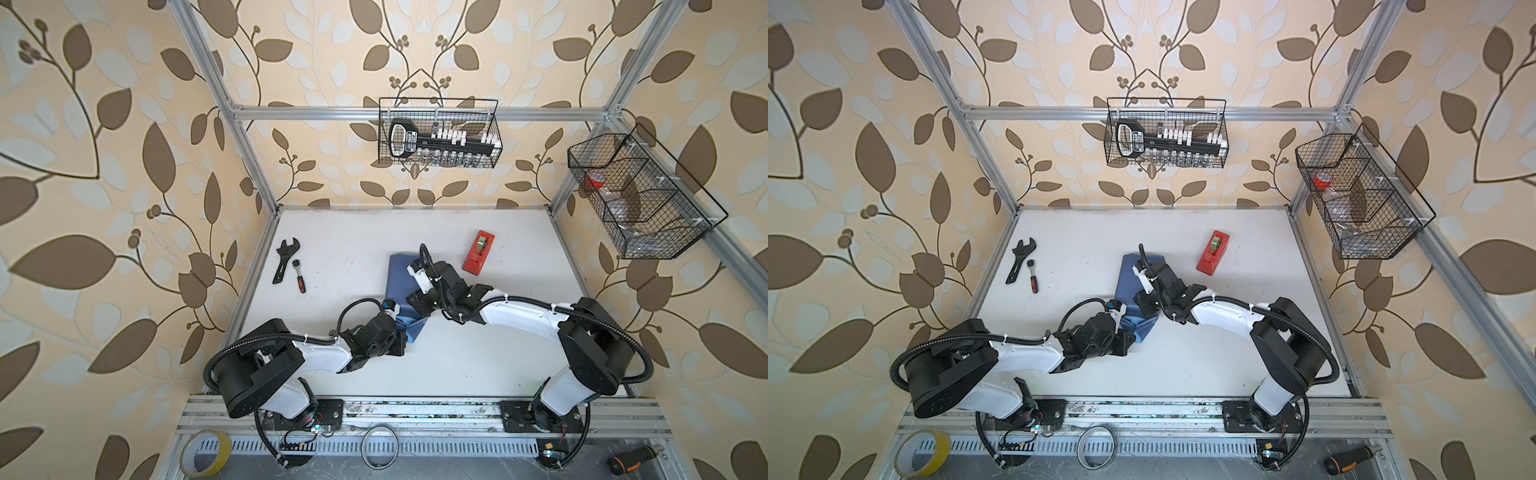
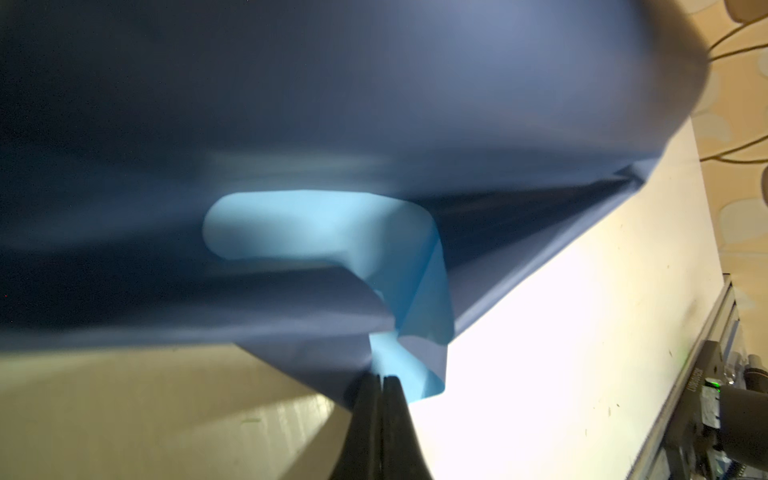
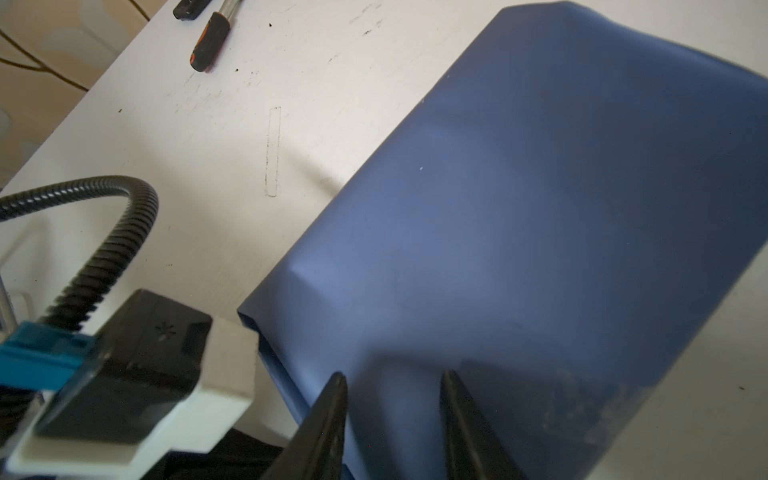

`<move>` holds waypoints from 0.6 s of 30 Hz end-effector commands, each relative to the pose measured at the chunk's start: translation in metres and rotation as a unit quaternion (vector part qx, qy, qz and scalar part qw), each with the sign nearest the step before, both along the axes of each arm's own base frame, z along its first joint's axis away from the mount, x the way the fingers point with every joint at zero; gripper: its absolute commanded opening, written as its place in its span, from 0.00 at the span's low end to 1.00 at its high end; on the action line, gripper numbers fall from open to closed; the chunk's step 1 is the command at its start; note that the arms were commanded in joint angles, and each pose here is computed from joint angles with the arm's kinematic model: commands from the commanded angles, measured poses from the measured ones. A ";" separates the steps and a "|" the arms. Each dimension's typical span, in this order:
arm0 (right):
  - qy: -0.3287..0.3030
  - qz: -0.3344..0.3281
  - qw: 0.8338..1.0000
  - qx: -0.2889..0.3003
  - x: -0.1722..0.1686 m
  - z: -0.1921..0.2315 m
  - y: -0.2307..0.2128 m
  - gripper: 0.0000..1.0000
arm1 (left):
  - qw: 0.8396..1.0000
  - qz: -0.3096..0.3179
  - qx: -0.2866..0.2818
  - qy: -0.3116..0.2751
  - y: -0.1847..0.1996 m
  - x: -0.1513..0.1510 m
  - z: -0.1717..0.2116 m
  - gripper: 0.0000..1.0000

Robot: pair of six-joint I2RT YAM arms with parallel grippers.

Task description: Wrap the gift box in paper

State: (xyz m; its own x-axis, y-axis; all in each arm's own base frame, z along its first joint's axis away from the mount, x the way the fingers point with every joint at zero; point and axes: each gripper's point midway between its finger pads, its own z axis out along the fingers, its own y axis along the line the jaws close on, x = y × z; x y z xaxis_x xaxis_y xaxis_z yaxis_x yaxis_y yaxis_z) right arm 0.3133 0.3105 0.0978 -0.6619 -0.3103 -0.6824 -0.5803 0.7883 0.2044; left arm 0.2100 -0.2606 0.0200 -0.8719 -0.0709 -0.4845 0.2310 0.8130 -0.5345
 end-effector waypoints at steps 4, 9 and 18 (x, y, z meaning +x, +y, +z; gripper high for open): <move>0.015 0.013 1.000 -0.017 -0.006 -0.010 0.002 0.39 | 0.998 0.026 0.051 0.038 0.025 0.000 -0.019 0.00; 0.015 0.014 1.000 -0.017 -0.006 -0.010 0.002 0.39 | 0.998 0.039 0.039 0.036 0.025 0.017 -0.011 0.00; 0.016 0.016 1.000 -0.021 -0.006 -0.012 0.001 0.39 | 0.998 0.044 0.023 0.028 0.023 0.032 0.003 0.00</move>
State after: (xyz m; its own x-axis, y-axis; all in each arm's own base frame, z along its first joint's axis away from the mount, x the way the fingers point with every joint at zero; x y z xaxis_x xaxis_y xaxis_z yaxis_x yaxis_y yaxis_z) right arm 0.3133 0.3104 0.0977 -0.6616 -0.3110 -0.6823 -0.5806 0.7883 0.2036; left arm 0.2360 -0.2418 0.0216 -0.8896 -0.1362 -0.4360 0.1340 0.8347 -0.5341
